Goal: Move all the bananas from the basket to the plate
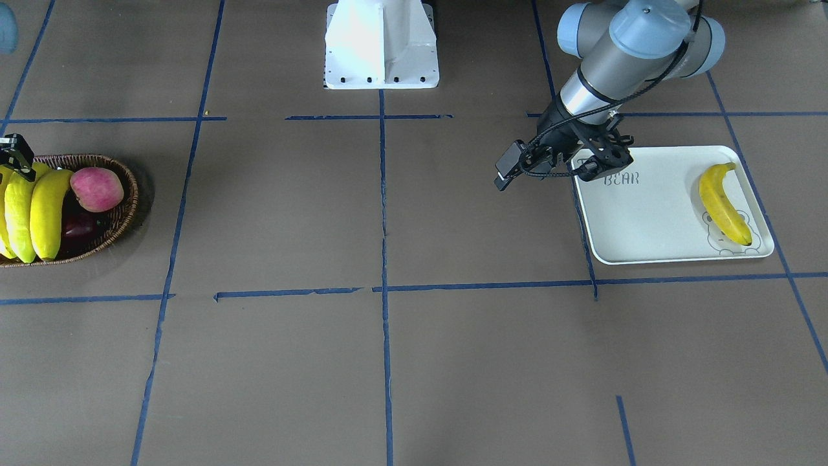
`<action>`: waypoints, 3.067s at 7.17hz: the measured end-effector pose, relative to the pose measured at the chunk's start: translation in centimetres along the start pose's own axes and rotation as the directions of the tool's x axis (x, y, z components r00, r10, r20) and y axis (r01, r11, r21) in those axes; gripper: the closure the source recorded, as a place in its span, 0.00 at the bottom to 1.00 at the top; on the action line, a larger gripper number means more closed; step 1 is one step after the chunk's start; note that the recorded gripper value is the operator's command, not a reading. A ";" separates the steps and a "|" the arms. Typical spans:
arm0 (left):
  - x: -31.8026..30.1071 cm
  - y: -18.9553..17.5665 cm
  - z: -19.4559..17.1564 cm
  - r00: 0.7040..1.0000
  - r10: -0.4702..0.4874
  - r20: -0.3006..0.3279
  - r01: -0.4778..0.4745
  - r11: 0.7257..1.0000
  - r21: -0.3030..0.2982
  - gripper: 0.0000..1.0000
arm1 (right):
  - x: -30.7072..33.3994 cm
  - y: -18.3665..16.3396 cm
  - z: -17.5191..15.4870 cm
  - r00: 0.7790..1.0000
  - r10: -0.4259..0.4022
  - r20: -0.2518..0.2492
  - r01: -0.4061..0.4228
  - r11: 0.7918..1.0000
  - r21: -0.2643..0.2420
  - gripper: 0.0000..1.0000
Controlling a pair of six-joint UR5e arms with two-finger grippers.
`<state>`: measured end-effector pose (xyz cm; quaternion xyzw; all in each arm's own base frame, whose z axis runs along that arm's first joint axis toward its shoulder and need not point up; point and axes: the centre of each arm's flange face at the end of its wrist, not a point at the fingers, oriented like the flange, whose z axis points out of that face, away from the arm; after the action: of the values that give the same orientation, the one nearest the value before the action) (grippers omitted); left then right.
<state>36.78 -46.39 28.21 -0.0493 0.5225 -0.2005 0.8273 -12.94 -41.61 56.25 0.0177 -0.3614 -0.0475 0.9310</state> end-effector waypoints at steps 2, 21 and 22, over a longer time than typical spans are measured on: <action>0.0 0.0 0.0 1.000 0.000 0.000 0.000 1.000 0.000 0.01 | 0.0 0.0 0.1 1.000 0.000 -0.001 0.000 1.000 -0.002 0.41; 1.5 1.0 -0.4 0.999 0.013 -0.033 -0.014 1.000 -0.012 0.01 | -6.9 -0.3 -15.7 0.975 -0.063 0.211 0.010 0.971 0.241 0.99; 2.4 1.4 -0.9 0.998 0.013 -0.067 -0.014 1.000 -0.016 0.01 | -12.3 -2.1 -16.6 0.957 -0.014 0.289 -0.052 0.974 0.221 0.99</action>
<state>37.27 -45.94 25.40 -0.0456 0.5518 -0.1920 0.8103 -10.89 -42.48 35.62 0.1133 -0.4965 0.0010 0.8606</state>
